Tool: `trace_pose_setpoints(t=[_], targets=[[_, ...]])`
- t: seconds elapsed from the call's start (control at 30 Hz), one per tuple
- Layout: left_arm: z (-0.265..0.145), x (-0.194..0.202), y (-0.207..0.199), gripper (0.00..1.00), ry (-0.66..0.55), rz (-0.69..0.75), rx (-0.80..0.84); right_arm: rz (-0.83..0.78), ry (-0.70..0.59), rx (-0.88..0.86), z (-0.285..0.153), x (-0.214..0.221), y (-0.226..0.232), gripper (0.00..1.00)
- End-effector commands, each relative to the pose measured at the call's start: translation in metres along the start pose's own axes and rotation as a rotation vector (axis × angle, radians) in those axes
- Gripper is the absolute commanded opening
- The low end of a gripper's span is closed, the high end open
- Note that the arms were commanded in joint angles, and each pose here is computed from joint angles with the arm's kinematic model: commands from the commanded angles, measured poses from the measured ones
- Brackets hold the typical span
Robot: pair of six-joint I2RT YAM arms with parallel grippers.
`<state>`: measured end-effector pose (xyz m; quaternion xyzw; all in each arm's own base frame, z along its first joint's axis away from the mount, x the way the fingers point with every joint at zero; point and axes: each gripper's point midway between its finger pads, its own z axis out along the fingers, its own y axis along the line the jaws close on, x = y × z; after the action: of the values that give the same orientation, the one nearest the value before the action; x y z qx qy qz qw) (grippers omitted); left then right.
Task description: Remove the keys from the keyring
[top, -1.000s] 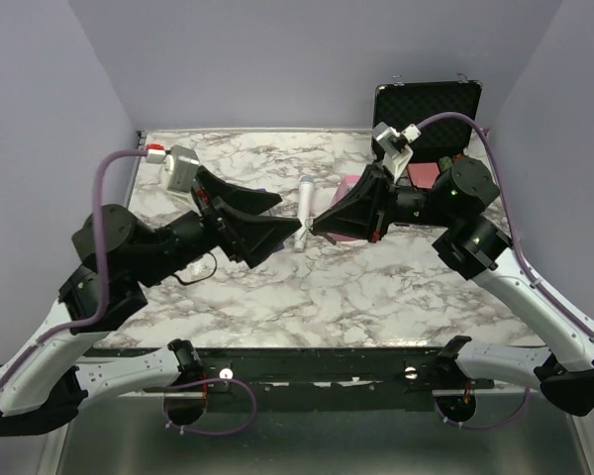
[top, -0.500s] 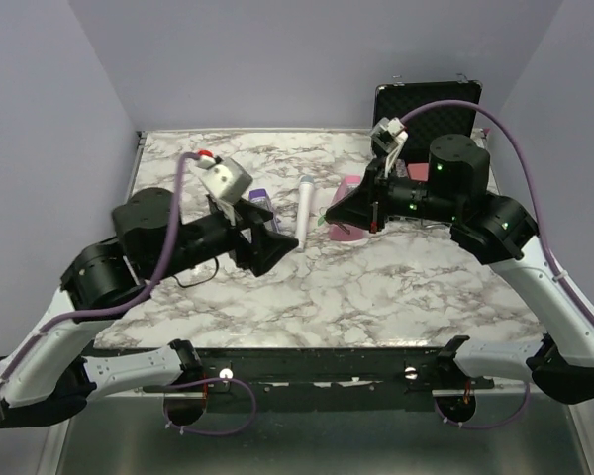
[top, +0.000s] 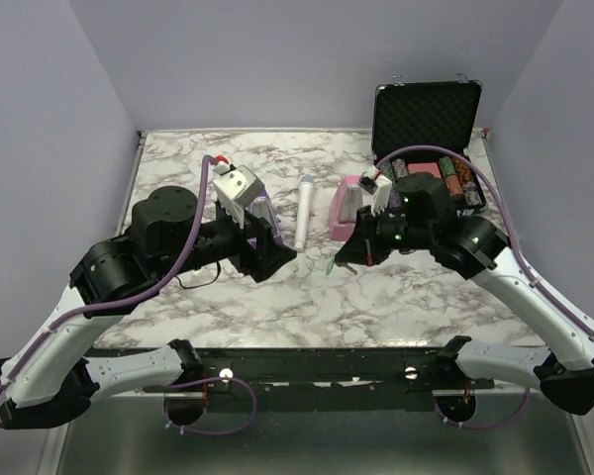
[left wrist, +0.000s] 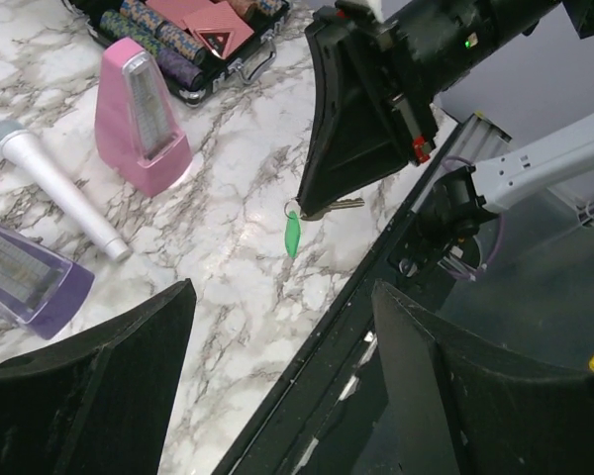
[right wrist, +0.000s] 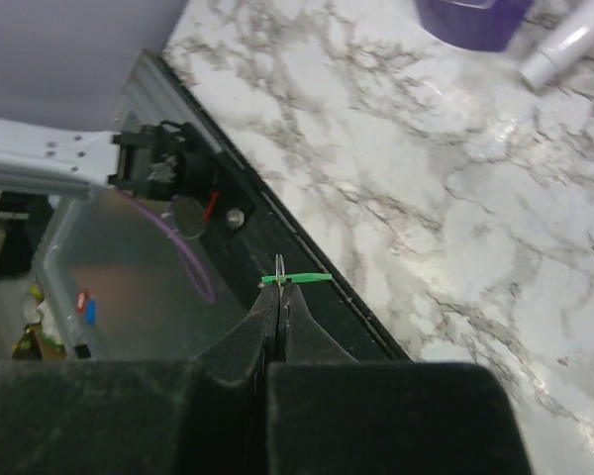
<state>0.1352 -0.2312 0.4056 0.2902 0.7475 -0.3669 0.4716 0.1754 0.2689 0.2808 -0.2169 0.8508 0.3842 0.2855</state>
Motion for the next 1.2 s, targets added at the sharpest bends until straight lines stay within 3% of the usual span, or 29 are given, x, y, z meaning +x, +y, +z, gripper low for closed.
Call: trace_pose_setpoints(t=[0.0, 0.13, 0.33, 0.43, 1.17], targets=[[-0.014, 0.006, -0.019, 0.80, 0.016, 0.002, 0.132, -0.183, -0.064, -0.379, -0.039, -0.012, 0.076, 0.01], [-0.029, -0.006, -0.042, 0.73, -0.017, 0.051, 0.261, -0.309, -0.114, -0.594, -0.070, -0.024, 0.119, 0.01], [-0.043, -0.034, -0.051, 0.61, -0.045, 0.106, 0.290, -0.379, -0.136, -0.696, -0.081, -0.043, 0.142, 0.01], [-0.046, -0.043, -0.057, 0.60, -0.053, 0.112, 0.311, -0.401, -0.160, -0.747, -0.091, -0.049, 0.154, 0.01], [-0.010, -0.041, -0.076, 0.47, 0.091, 0.041, 0.447, -0.419, -0.155, -0.750, -0.089, -0.054, 0.156, 0.01]])
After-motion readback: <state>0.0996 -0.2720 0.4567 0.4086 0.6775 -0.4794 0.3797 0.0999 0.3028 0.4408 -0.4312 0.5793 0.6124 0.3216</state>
